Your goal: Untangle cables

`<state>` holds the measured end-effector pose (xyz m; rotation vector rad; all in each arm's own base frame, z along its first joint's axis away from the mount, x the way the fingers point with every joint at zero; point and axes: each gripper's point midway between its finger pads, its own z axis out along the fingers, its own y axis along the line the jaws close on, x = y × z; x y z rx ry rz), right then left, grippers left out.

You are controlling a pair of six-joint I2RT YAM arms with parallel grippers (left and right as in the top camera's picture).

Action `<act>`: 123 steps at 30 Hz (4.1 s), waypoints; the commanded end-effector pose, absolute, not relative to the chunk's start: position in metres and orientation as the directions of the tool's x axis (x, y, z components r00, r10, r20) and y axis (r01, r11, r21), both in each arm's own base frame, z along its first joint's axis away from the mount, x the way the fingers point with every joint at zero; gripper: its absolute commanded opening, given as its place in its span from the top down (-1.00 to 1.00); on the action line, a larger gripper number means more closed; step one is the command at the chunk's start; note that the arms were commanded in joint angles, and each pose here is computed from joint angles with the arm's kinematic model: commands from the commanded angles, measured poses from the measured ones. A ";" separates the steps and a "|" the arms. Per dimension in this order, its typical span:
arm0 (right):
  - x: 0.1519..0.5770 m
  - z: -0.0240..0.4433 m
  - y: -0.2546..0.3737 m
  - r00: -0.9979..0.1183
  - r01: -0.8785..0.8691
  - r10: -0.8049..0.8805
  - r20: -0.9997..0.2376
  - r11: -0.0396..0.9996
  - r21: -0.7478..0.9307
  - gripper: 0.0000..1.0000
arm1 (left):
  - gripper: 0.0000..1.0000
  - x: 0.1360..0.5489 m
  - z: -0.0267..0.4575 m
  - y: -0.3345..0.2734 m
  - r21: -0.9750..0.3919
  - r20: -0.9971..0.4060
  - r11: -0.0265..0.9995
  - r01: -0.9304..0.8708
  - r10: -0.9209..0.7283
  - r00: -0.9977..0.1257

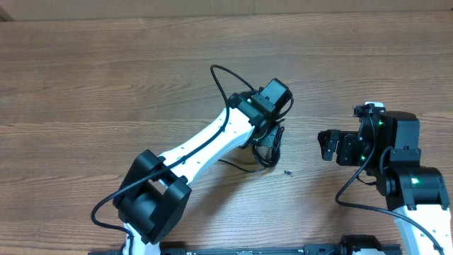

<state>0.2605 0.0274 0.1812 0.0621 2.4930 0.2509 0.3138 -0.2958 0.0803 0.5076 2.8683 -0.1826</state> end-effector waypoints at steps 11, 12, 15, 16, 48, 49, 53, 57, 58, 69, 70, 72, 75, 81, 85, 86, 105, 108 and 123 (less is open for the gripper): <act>0.264 0.192 0.026 -0.787 -0.009 0.112 -0.606 0.981 0.193 -1.00 | 0.92 0.326 0.109 -0.288 -0.075 -0.244 0.938 0.338 0.311 -0.919; 0.264 0.191 0.026 -0.787 -0.009 0.112 -0.606 0.981 0.193 -1.00 | 0.92 0.326 0.112 -0.288 -0.076 -0.245 0.939 0.336 0.309 -0.919; 0.264 0.192 0.026 -0.787 -0.009 0.112 -0.606 0.981 0.193 -1.00 | 0.92 0.330 0.124 -0.288 -0.081 -0.256 0.940 0.331 0.301 -0.919; 0.264 0.192 0.026 -0.787 -0.009 0.112 -0.607 0.981 0.193 -1.00 | 0.92 0.332 0.130 -0.289 -0.086 -0.261 0.940 0.329 0.298 -0.918; 0.268 0.179 0.050 -0.832 -0.087 0.095 -0.547 0.950 0.298 -1.00 | 0.92 0.340 0.199 -0.294 -0.436 -0.266 0.781 0.448 0.364 -0.893; 0.268 0.181 0.053 -0.831 -0.105 0.089 -0.550 0.944 0.312 -1.00 | 0.92 0.339 0.201 -0.294 -0.453 -0.270 0.761 0.465 0.380 -0.885; 0.270 0.188 0.066 -0.815 -0.185 0.056 -0.576 0.918 0.350 -1.00 | 0.92 0.338 0.206 -0.293 -0.495 -0.288 0.707 0.505 0.415 -0.863; 0.272 0.201 0.084 -0.790 -0.279 0.036 -0.612 0.868 0.411 -1.00 | 0.91 0.337 0.215 -0.292 -0.568 -0.307 0.639 0.519 0.421 -0.854; 0.272 0.204 0.087 -0.784 -0.295 0.035 -0.620 0.858 0.422 -1.00 | 0.92 0.338 0.218 -0.292 -0.584 -0.313 0.622 0.522 0.420 -0.852; 0.280 0.223 0.100 -0.730 -0.384 0.033 -0.683 0.807 0.450 -0.98 | 0.92 0.341 0.258 -0.292 -0.769 -0.376 0.393 0.504 0.360 -0.854; 0.280 0.223 0.100 -0.729 -0.385 0.033 -0.683 0.806 0.449 -0.98 | 0.91 0.342 0.263 -0.293 -0.781 -0.385 0.367 0.505 0.354 -0.853; 0.281 0.223 0.100 -0.728 -0.385 0.033 -0.685 0.806 0.448 -0.98 | 0.92 0.343 0.273 -0.294 -0.801 -0.406 0.314 0.510 0.340 -0.848; 0.281 0.224 0.100 -0.724 -0.388 0.034 -0.689 0.806 0.447 -0.94 | 0.91 0.342 0.282 -0.297 -0.813 -0.431 0.259 0.521 0.333 -0.839; 0.283 0.232 0.106 -0.705 -0.421 0.036 -0.709 0.782 0.459 -0.82 | 0.92 0.340 0.283 -0.304 -0.803 -0.453 0.244 0.544 0.344 -0.823; 0.285 0.233 0.106 -0.700 -0.421 0.042 -0.713 0.782 0.460 -0.76 | 0.91 0.337 0.283 -0.311 -0.794 -0.467 0.236 0.561 0.356 -0.810; 0.286 0.234 0.106 -0.697 -0.423 0.043 -0.716 0.782 0.458 -0.73 | 0.92 0.336 0.283 -0.313 -0.791 -0.472 0.230 0.567 0.360 -0.805; 0.306 0.219 0.093 -0.727 -0.309 0.107 -0.678 0.831 0.463 -0.23 | 0.92 0.308 0.300 -0.343 -0.817 -0.491 0.097 0.569 0.402 -0.773; 0.306 0.218 0.093 -0.728 -0.308 0.107 -0.677 0.831 0.463 0.10 | 0.91 0.305 0.299 -0.349 -0.807 -0.501 0.095 0.582 0.412 -0.761; 0.293 0.205 0.093 -0.784 -0.269 0.107 -0.611 0.830 0.489 0.68 | 0.92 0.371 0.243 -0.320 -0.696 -0.311 0.627 0.349 0.175 -0.934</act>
